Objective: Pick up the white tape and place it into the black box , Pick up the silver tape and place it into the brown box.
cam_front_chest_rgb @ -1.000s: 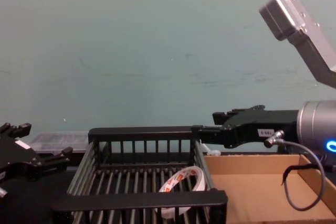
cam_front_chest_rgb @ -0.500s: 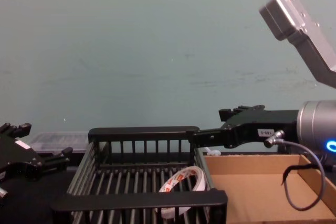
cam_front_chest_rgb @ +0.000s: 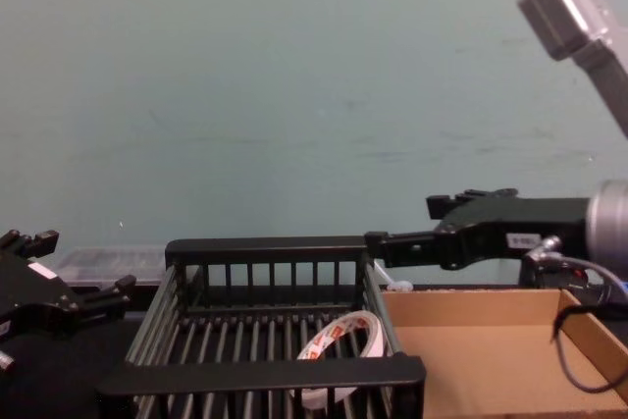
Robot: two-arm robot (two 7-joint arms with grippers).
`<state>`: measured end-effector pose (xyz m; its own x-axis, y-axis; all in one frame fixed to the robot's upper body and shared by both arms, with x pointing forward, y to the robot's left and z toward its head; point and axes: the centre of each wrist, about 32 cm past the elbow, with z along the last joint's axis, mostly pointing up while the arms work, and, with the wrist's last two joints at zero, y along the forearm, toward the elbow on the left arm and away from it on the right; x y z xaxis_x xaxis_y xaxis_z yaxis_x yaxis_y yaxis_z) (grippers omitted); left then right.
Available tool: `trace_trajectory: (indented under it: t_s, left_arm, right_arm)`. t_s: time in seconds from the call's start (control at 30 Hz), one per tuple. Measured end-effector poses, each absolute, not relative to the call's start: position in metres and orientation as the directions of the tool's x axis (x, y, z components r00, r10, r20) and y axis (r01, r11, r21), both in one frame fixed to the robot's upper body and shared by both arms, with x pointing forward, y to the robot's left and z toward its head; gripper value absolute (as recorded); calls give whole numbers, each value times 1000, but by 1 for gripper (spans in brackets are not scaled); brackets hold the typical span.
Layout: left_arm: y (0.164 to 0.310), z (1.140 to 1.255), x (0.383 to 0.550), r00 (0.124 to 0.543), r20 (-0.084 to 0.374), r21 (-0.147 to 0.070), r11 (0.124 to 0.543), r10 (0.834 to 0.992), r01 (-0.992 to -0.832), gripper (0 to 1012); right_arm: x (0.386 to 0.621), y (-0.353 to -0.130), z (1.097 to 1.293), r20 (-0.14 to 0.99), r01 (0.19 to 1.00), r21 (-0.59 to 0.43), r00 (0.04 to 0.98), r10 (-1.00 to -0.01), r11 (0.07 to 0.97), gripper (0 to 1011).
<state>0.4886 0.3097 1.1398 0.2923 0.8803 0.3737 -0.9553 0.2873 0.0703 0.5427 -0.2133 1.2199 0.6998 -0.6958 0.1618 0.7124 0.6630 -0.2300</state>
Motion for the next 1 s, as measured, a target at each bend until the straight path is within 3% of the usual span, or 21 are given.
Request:
trace_trajectory:
  t_s: [0.47,1.0]
  left_arm:
    - [310,1140,489,292,374,70,287,880,-955,1001]
    - [310,1140,489,292,374,70,287,880,-955,1001]
  right_arm:
    - [497,-248,1227,142,700,-271,708,-692,661,1002]
    - [452,-264,1218,74,615,-380,765,-640,691,1000]
